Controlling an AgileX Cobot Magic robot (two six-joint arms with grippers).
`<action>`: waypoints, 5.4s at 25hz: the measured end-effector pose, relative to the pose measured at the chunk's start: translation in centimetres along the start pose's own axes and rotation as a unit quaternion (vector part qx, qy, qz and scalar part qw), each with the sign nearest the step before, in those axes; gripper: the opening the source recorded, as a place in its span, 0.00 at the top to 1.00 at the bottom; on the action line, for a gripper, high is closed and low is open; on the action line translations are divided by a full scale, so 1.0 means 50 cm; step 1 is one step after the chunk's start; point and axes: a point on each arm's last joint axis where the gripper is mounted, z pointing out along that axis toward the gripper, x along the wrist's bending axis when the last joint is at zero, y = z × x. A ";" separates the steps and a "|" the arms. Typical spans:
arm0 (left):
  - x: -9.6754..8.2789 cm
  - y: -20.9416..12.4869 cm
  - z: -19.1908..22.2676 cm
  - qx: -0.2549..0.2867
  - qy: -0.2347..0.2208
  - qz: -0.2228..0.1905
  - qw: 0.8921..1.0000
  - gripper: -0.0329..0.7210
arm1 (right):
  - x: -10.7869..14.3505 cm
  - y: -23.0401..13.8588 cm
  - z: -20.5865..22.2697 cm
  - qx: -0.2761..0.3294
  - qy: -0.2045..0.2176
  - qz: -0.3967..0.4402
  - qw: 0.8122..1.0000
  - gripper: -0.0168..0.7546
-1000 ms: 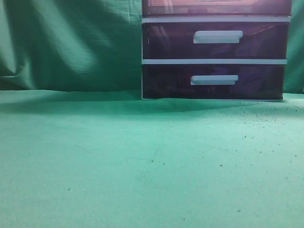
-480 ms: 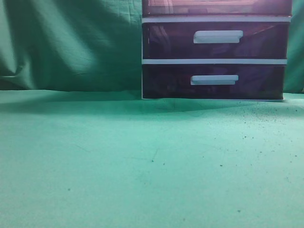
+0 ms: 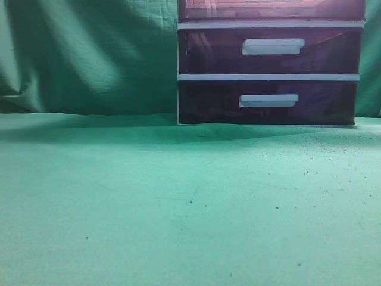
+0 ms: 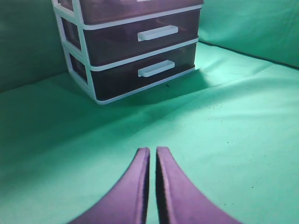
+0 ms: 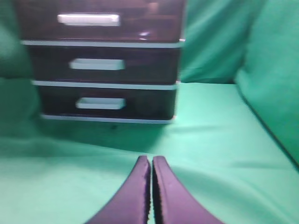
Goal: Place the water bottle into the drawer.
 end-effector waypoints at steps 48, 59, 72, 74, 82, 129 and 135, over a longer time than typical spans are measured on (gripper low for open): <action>0.047 0.011 0.001 -0.033 0.087 -0.056 0.994 0.96 | -0.011 -0.160 0.028 0.053 -0.050 0.012 0.997 0.98; 0.077 0.000 -0.054 -0.121 0.188 -0.062 0.973 0.96 | -0.011 -0.160 0.028 0.053 -0.050 0.017 0.997 0.98; 0.062 -0.078 -0.098 -0.189 0.272 -0.056 0.942 0.96 | -0.011 -0.161 0.028 0.053 -0.050 0.022 0.997 0.98; 0.061 -0.080 -0.099 -0.191 0.271 -0.055 0.942 0.96 | -0.011 -0.161 0.028 0.053 -0.050 0.022 0.997 0.98; 0.056 -0.078 -0.096 -0.198 0.251 -0.071 0.945 0.96 | -0.011 -0.161 0.028 0.053 -0.050 0.022 0.997 0.98; 0.091 -0.213 -0.092 0.046 0.353 -0.100 0.929 0.96 | -0.011 -0.161 0.028 0.053 -0.050 0.024 0.997 0.98; 0.091 -0.213 -0.092 0.045 0.353 -0.101 0.929 0.96 | -0.011 -0.161 0.028 0.053 -0.050 0.024 0.997 0.98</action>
